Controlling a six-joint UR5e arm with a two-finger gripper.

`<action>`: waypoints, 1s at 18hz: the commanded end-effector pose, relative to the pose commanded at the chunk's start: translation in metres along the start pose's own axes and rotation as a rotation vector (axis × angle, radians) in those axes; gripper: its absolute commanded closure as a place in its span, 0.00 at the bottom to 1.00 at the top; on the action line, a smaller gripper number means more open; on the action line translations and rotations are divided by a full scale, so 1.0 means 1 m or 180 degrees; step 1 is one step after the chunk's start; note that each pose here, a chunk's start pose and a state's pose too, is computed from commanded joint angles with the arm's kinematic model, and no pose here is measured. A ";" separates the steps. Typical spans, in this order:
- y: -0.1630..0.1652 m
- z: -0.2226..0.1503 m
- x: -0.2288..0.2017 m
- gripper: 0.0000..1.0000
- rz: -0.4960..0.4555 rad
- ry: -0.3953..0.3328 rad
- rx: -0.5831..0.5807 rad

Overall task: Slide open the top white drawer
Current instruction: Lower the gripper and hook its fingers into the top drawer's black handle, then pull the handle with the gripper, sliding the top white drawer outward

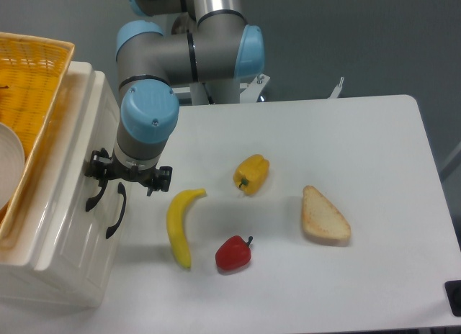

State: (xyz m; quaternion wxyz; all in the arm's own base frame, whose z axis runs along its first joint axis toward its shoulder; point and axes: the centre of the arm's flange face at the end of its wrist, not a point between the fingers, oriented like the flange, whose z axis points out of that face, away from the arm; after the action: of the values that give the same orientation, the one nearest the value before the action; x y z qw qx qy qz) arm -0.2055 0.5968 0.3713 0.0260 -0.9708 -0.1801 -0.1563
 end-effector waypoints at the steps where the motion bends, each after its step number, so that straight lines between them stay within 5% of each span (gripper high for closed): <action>1: 0.000 0.000 0.000 0.00 0.0002 -0.0006 0.0003; 18: -0.001 -0.002 -0.005 0.00 0.0095 -0.0171 0.0000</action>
State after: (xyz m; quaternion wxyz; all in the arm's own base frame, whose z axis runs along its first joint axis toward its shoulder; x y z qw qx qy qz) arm -0.2111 0.5963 0.3713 0.0235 -0.9772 -0.1662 -0.1297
